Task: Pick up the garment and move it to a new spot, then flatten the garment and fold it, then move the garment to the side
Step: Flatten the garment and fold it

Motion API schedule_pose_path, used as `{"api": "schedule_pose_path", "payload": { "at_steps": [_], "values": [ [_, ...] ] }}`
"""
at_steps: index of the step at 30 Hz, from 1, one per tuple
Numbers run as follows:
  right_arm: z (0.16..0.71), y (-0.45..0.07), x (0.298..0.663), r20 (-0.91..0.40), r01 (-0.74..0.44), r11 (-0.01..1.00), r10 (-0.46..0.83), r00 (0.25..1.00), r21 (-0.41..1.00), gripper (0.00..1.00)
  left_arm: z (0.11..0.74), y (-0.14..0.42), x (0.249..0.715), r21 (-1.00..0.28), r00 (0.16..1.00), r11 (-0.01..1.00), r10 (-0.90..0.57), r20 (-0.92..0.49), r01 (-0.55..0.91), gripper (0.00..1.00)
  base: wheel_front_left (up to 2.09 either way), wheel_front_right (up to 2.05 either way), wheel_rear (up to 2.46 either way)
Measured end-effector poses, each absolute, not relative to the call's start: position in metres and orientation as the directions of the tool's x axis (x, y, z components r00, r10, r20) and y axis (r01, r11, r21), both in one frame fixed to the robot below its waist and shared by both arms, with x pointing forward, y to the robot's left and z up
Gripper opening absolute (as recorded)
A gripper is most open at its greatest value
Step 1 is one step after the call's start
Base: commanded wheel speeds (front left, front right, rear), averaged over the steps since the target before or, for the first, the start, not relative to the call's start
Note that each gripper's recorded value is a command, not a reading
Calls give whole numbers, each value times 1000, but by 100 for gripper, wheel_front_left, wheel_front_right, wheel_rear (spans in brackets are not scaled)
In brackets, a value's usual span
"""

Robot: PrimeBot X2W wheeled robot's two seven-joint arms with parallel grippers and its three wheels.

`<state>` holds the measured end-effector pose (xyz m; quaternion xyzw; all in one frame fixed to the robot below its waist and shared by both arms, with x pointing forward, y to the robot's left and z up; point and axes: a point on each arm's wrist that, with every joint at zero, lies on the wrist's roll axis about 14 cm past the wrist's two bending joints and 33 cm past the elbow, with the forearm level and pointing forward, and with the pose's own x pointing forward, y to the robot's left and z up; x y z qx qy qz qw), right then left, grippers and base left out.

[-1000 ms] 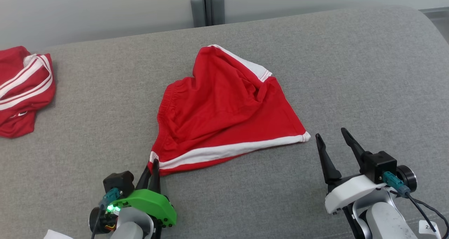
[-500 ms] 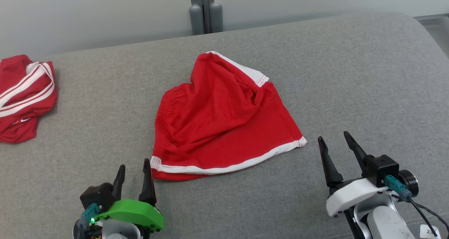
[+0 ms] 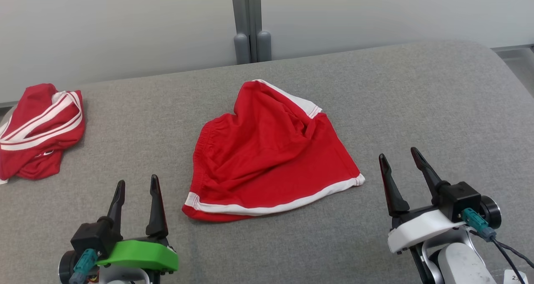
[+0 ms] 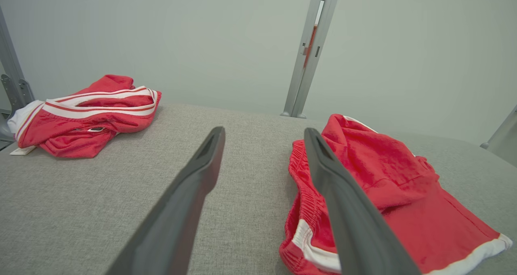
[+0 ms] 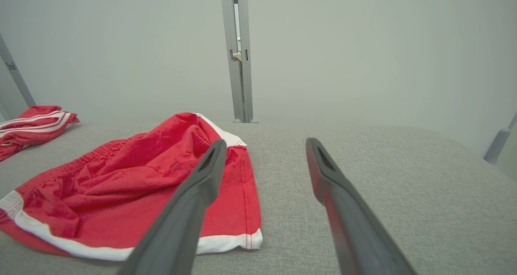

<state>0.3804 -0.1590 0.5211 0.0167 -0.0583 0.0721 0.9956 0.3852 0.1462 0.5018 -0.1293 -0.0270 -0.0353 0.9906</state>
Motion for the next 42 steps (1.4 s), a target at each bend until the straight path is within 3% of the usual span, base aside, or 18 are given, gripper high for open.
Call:
{"api": "schedule_pose_path", "payload": {
  "at_steps": [10, 32, 42],
  "values": [
    [532, -154, 379, 157, -149, 986, 135, 978, 75, 100, 498, 141, 369, -254, 997, 964, -64, 49, 75, 100, 0, 0, 0],
    [512, -154, 381, 95, -142, 982, 131, 987, 122, 100, 480, 135, 360, -248, 997, 966, -72, -7, 68, 100, 0, 0, 0],
    [483, -148, 384, 0, -154, 984, 155, 988, 94, 100, 448, 110, 374, -120, 960, 968, -236, -148, 220, 100, 0, 0, 0]
  ]
}}
